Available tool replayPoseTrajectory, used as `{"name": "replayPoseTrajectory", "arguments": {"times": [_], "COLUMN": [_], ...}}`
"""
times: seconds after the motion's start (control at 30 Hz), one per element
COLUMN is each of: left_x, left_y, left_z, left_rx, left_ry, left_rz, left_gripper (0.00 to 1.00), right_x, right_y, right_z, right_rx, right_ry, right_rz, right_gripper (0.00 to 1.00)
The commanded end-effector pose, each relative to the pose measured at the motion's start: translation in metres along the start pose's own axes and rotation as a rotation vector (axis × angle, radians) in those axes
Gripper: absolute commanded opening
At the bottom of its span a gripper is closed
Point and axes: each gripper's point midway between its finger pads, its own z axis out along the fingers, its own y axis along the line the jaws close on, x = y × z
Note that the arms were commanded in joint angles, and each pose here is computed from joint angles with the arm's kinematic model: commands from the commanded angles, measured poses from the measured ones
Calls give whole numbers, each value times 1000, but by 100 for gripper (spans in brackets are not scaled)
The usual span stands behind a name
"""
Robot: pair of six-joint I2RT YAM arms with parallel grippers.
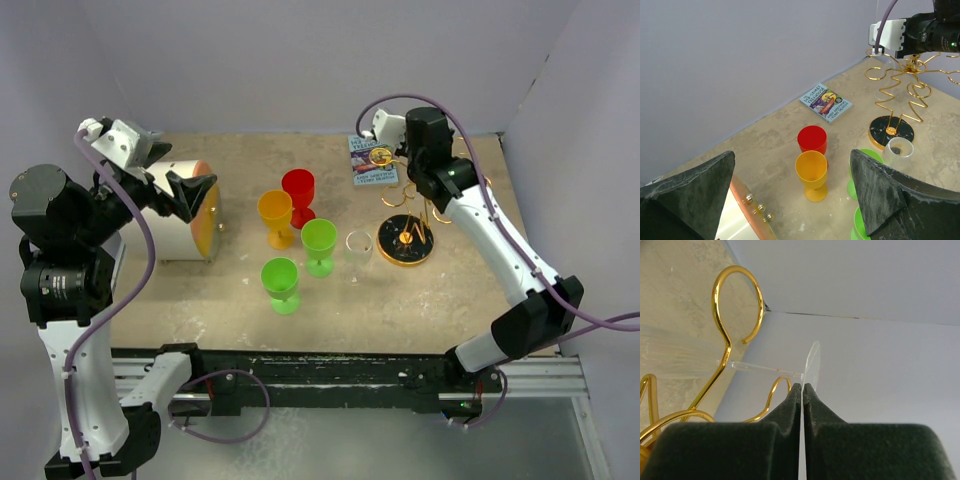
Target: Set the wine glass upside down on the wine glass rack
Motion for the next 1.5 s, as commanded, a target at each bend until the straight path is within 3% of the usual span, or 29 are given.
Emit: {"name": "replayPoseTrajectory", "arguments": {"times": [0.0, 1.47], "left_x": [-9, -4], "left_y": [2, 4], "left_z": [0, 1], "left_rx": [1, 2], "left_ry": [-35, -28], "left_rz": [49, 43], "left_gripper": [99, 99], "right_x": [-13, -52], "right_y": [-20, 3], "right_z": [-11, -5], "right_rx": [35, 35], "right_ry": [-48, -15], "right_rz": [10, -99], "right_gripper": [0, 0]}}
